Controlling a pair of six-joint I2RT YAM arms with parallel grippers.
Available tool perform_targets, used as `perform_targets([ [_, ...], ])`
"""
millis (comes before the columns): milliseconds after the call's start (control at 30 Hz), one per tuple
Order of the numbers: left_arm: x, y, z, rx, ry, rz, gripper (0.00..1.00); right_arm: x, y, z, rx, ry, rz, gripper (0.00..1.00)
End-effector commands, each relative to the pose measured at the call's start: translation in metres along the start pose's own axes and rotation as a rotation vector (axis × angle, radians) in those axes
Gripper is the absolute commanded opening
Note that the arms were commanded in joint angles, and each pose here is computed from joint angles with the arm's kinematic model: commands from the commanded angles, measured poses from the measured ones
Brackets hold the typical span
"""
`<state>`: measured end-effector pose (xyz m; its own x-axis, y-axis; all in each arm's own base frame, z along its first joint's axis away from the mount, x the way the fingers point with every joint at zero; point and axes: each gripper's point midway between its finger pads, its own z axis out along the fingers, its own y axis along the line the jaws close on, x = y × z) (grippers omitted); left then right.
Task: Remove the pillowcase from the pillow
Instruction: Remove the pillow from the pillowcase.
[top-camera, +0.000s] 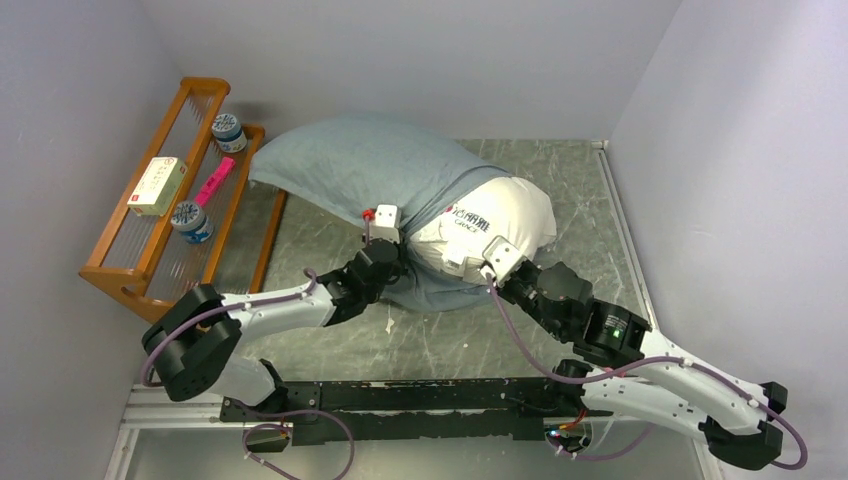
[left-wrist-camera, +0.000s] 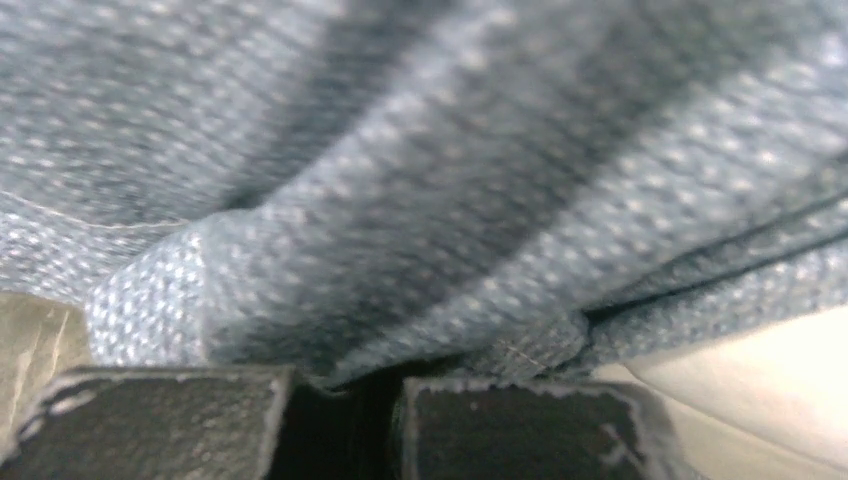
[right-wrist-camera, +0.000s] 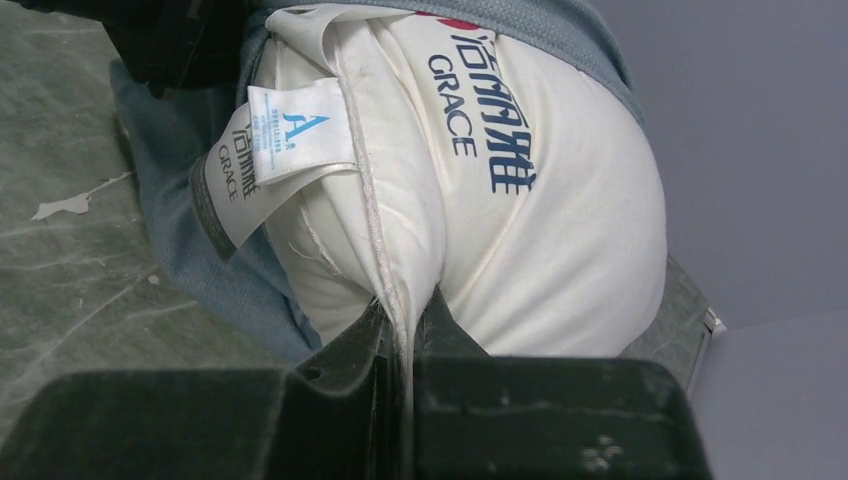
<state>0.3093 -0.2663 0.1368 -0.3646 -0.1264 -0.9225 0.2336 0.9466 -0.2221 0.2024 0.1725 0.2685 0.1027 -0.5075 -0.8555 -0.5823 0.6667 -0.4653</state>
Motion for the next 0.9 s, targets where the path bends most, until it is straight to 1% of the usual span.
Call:
perform_targets([
  [0,-0.036,0.071,0.02,-0.316,-0.11,0.016,0.05,-0.073,-0.072,-0.048,0.211,-0.251,0.183,0.0],
  [167,-0.036,0.083,0.036,-0.352,-0.094,-0.019,0.05,-0.083,-0.077,-0.063,0.193,-0.301,0.206,0.0],
  [267,-0.029,0.095,0.045,-0.375,-0.06,-0.054,0.05,-0.089,-0.081,-0.073,0.179,-0.334,0.228,0.0],
  [400,-0.019,0.102,0.05,-0.372,-0.022,-0.092,0.05,-0.087,-0.072,-0.072,0.127,-0.317,0.214,0.0],
  [467,-0.015,0.1,0.05,-0.357,-0.008,-0.099,0.05,-0.084,-0.058,-0.064,0.073,-0.296,0.2,0.0],
  [633,-0.004,0.093,0.039,-0.281,0.024,-0.134,0.05,-0.078,-0.006,-0.036,-0.125,-0.264,0.189,0.0],
  [800,0.003,0.088,0.019,-0.215,0.049,-0.163,0.13,-0.078,0.052,-0.013,-0.346,-0.275,0.229,0.01],
  [867,0.006,0.089,0.011,-0.204,0.064,-0.165,0.17,-0.079,0.07,-0.005,-0.424,-0.261,0.237,0.07],
])
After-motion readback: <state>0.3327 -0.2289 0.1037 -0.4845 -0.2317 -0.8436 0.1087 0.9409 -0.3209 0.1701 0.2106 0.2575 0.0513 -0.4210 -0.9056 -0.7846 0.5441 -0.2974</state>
